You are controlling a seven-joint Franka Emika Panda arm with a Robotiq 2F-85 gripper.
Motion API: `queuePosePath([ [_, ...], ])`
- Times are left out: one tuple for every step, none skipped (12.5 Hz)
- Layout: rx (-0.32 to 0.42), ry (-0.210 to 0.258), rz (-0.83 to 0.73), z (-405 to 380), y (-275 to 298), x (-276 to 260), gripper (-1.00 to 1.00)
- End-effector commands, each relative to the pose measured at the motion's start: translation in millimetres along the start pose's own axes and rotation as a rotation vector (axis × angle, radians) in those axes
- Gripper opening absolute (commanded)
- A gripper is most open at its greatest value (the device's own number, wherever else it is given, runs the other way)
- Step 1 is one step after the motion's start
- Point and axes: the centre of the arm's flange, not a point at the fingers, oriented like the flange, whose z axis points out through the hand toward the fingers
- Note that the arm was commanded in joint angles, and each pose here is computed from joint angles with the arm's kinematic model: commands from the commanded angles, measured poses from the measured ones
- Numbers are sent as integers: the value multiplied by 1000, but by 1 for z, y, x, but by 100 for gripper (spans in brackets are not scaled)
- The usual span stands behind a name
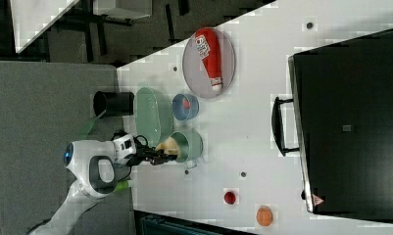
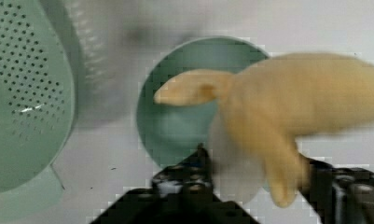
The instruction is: Pick Banana and place it in mug.
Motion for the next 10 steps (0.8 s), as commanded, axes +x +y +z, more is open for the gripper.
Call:
queuePosePath([
  [85,105,13,-55,-22,-1,100],
  [95,117,21,-62,-21,3,100],
  [112,137,48,-76,-18,10,100],
  [129,164,80,-96,-11,20,100],
  [138,185,108,-120,-2,31,100],
  [142,202,141,-147,11,41,100],
  [134,205,178,-175,27,50,100],
  [126,205,216,-205,46,59,100],
  [116,196,272,-243,74,68,100],
  [106,185,315,-268,96,74,100],
])
